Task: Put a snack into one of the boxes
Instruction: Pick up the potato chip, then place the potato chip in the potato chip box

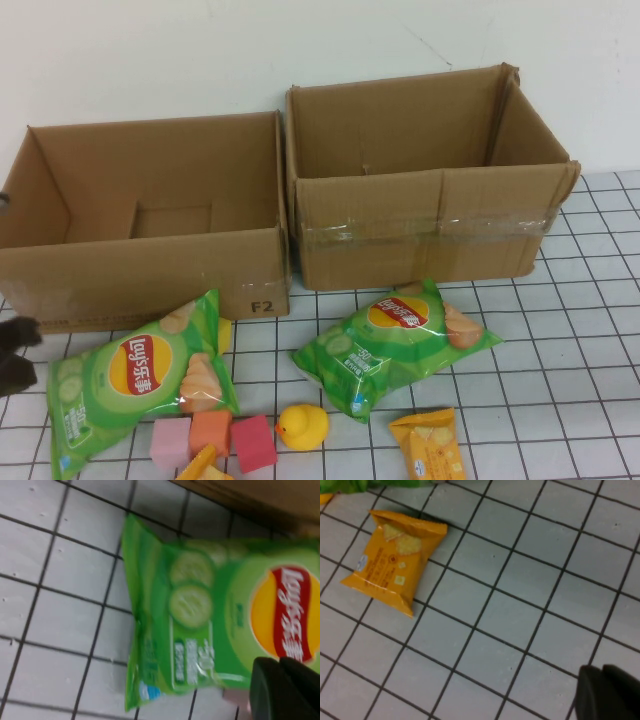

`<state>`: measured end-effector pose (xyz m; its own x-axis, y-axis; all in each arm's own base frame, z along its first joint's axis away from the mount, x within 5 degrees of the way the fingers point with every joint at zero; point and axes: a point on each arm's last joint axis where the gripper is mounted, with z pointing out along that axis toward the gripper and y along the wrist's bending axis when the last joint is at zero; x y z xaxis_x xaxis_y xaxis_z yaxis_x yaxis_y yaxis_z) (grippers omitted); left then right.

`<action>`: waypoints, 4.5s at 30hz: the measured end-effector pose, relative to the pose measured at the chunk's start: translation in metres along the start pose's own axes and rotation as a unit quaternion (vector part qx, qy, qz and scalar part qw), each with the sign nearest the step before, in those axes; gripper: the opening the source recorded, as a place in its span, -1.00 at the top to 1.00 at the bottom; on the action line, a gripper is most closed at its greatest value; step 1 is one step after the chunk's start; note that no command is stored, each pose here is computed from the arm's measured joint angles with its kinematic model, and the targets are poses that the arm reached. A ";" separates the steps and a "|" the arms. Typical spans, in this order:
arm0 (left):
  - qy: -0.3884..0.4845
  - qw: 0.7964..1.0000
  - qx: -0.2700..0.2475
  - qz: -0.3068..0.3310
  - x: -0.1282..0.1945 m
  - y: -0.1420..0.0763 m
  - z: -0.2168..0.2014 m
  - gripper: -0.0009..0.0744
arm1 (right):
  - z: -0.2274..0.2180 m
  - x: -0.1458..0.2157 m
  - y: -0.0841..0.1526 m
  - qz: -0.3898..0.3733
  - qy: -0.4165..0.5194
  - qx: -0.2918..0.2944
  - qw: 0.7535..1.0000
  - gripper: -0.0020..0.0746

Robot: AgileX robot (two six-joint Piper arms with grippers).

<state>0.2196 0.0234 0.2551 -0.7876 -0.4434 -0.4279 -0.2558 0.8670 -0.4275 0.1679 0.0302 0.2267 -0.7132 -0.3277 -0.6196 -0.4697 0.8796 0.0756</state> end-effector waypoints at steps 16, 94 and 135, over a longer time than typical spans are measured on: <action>0.028 0.992 0.030 -0.122 -0.054 0.050 0.053 0.60 | 0.003 -0.004 0.002 -0.020 -0.014 -0.018 1.000 0.95; 0.151 0.972 0.178 0.036 -0.058 -0.034 0.015 0.97 | 0.003 -0.006 0.005 -0.005 -0.026 -0.036 0.999 0.95; -0.245 0.941 0.227 0.049 -0.209 -0.089 -0.056 0.97 | 0.003 -0.008 0.005 -0.006 -0.034 -0.041 0.999 0.95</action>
<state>0.3755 0.0521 0.4273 -0.4139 -0.5137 -0.7515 0.1583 0.7723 -0.6152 0.1725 0.0385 0.2297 -0.6722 -0.3114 -0.6717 -0.5205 0.8440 0.1296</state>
